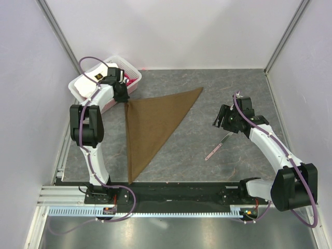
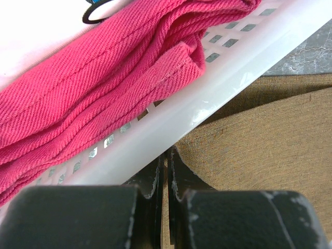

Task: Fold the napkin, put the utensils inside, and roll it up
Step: Fold the napkin

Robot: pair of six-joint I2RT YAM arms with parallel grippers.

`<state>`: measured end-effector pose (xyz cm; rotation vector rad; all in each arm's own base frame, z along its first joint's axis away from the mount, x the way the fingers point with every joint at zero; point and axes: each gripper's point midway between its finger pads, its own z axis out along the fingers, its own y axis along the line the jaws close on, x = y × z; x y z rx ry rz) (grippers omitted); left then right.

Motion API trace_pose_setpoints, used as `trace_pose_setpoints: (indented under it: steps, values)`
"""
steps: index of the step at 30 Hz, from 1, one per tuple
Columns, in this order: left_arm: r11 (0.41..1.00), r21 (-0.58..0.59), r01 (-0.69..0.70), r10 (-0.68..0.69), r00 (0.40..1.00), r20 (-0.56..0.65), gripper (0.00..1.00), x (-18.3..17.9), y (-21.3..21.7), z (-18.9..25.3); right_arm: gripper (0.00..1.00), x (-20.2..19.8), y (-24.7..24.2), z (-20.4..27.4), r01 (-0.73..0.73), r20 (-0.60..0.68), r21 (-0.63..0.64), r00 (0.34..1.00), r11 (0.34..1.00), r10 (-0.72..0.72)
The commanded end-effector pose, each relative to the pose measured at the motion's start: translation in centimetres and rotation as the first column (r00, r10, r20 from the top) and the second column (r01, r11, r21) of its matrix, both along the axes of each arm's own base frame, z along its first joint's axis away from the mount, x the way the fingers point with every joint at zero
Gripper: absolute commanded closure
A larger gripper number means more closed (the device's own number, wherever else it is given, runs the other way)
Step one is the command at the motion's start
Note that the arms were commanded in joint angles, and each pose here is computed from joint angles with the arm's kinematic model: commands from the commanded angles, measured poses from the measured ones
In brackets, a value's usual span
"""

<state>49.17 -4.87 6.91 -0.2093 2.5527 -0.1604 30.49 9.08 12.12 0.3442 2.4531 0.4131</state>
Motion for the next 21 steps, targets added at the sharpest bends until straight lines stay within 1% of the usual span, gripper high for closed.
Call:
trace_pose_setpoints:
  steps: [1,10,21]
  values:
    - [1.0,0.023,0.003,-0.004,0.998,0.061,0.98,1.1,1.2,2.2,0.31,0.9,0.0,0.7,-0.007,0.036,0.003,0.999,1.0,0.007]
    - [1.0,0.028,-0.014,0.013,0.998,0.056,0.98,1.2,1.7,1.9,0.31,0.8,0.0,0.8,-0.008,0.042,0.004,0.999,1.0,0.007]
    - [0.999,0.028,-0.027,0.025,0.996,0.082,0.98,1.3,1.9,3.0,0.31,0.9,0.2,0.7,-0.01,0.037,0.007,0.999,1.0,0.01]
